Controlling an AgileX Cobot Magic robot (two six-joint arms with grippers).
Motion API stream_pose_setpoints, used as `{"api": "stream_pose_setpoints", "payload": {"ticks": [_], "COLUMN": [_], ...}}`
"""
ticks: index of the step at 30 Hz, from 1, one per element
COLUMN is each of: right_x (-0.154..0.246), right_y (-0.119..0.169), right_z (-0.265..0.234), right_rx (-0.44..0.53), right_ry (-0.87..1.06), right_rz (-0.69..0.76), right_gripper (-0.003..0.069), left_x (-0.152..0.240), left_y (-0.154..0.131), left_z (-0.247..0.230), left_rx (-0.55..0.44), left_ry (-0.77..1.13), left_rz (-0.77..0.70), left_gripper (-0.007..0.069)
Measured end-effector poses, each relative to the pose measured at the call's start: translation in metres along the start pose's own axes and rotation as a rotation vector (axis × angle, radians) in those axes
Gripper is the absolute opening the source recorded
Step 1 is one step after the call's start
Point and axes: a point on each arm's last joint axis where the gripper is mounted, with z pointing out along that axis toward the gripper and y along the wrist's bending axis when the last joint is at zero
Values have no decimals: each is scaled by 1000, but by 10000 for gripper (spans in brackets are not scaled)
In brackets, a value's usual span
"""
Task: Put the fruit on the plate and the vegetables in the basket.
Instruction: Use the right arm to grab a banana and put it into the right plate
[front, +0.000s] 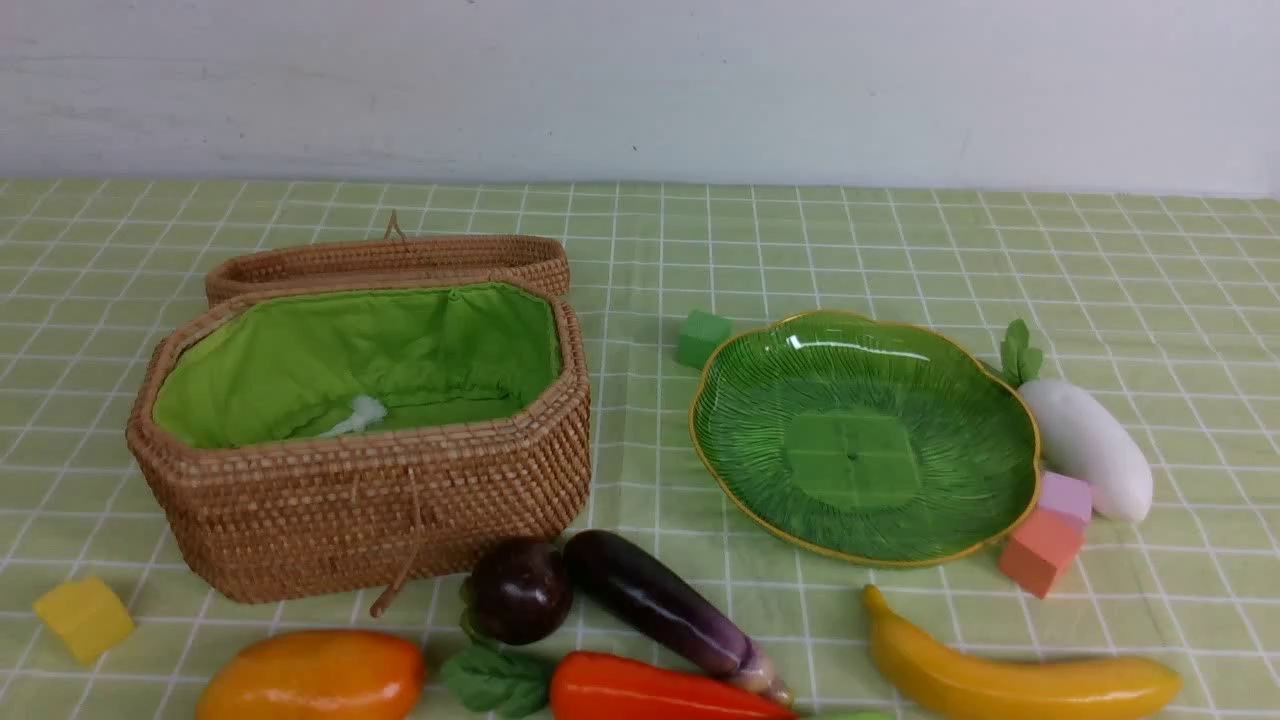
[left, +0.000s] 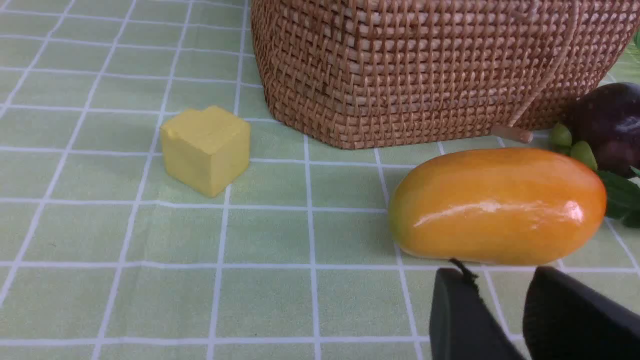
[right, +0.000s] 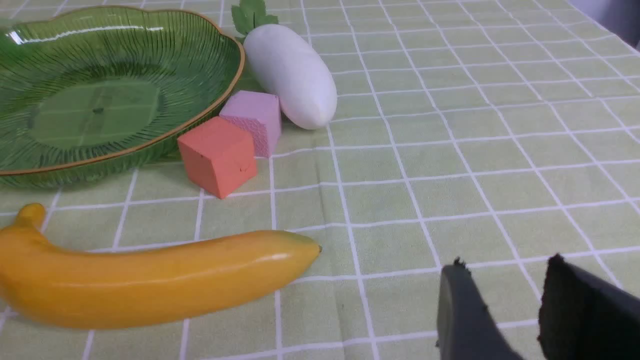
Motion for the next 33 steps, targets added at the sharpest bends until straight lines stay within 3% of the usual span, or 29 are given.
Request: {"api": "stream_pose_setpoints", "payload": {"ticks": [33], "right_x": [0], "right_y": [0], "right_z": [0], "right_rx": [0], "right_ry": [-2], "right_rz": [0], "right_gripper": [242], "left_x": [0], "left_y": [0], "left_z": [0], "left_rx": [0], "left_ry": [0], "left_rz": [0], "left_gripper": [223]}}
